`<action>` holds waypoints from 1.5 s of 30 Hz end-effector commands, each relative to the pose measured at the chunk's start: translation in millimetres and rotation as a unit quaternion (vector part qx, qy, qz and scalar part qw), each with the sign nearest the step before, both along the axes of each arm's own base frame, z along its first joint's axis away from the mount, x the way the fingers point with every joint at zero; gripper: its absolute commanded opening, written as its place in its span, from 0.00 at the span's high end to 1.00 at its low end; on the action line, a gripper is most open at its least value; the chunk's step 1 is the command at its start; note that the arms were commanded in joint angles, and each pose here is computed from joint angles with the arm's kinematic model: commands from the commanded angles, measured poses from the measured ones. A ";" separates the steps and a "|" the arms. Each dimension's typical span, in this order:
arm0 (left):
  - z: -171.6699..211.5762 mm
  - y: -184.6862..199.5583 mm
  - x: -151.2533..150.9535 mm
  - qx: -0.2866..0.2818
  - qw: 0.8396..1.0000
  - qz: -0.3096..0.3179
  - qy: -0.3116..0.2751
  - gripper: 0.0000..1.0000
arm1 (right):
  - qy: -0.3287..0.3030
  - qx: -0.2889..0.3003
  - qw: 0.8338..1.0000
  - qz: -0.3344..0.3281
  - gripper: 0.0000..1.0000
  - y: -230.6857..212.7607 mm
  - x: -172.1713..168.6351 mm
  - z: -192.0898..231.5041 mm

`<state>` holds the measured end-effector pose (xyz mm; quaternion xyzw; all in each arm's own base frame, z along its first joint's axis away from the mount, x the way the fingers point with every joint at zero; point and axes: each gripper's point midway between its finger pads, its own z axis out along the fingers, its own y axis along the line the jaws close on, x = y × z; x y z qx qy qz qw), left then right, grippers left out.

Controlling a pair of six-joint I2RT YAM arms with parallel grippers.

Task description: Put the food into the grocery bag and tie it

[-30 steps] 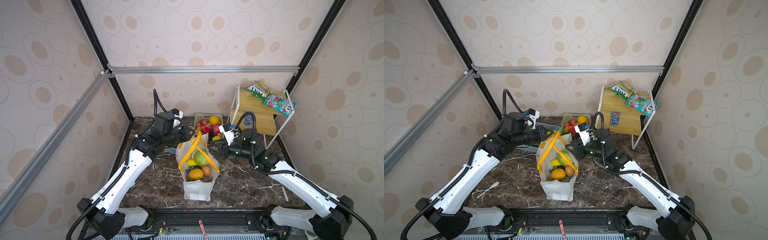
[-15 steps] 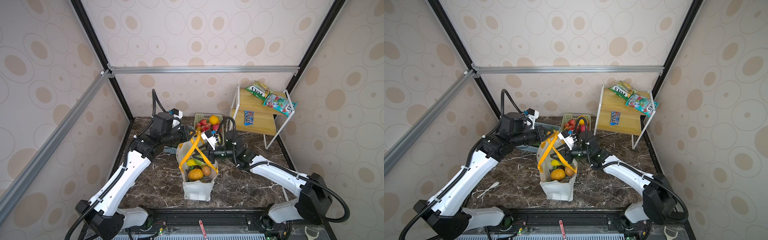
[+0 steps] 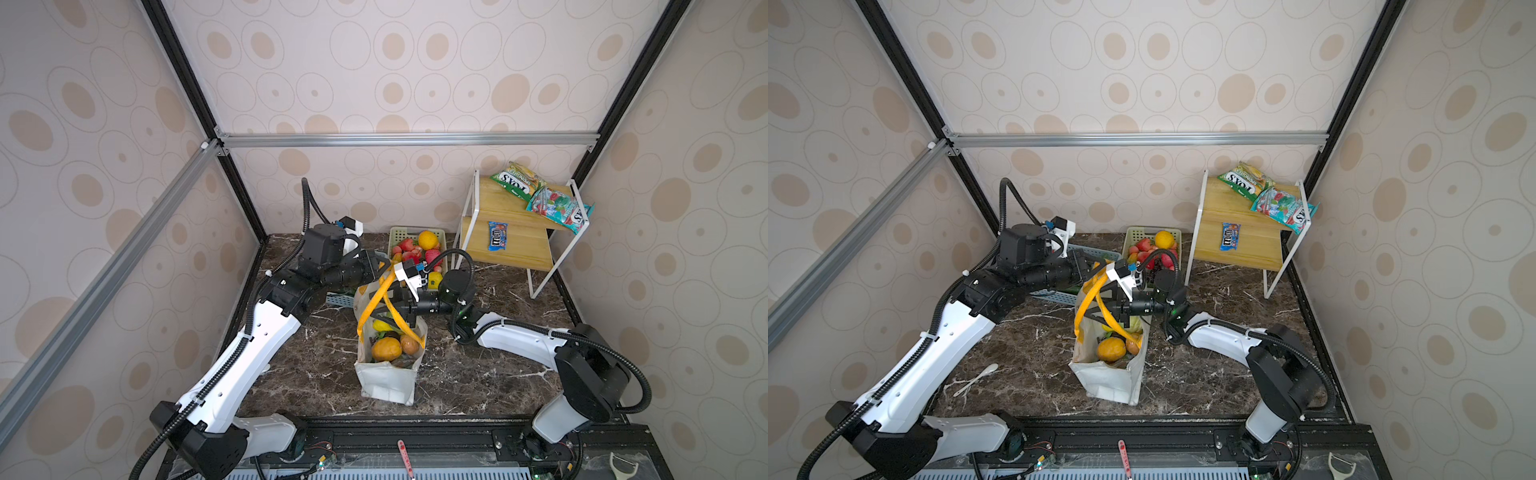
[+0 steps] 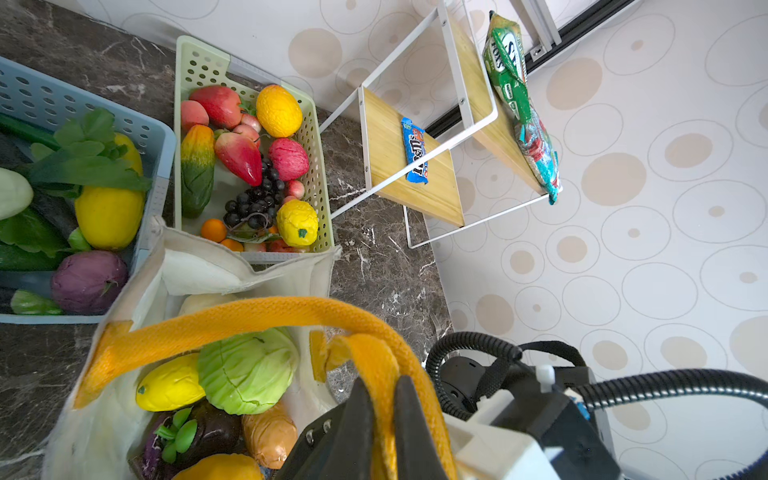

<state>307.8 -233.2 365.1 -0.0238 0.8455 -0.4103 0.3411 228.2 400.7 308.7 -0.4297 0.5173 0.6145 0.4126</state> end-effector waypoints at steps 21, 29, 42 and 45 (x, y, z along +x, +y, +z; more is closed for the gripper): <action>9.0 9.0 1.6 -0.030 0.999 0.042 -0.002 1.00 | -0.047 0.056 0.993 -0.097 0.45 37.7 13.6 31.1; 8.7 29.8 6.0 0.004 0.997 0.071 -0.009 1.00 | -0.014 0.022 0.987 -0.156 1.00 23.9 25.0 23.3; -40.7 130.1 17.1 0.041 0.987 0.152 0.008 1.00 | 0.115 -0.180 0.881 -0.423 1.00 -96.3 48.1 -48.0; -71.2 147.1 15.2 0.069 0.982 0.173 0.028 1.00 | 0.139 -0.195 0.836 -0.493 1.00 -139.7 53.5 -57.7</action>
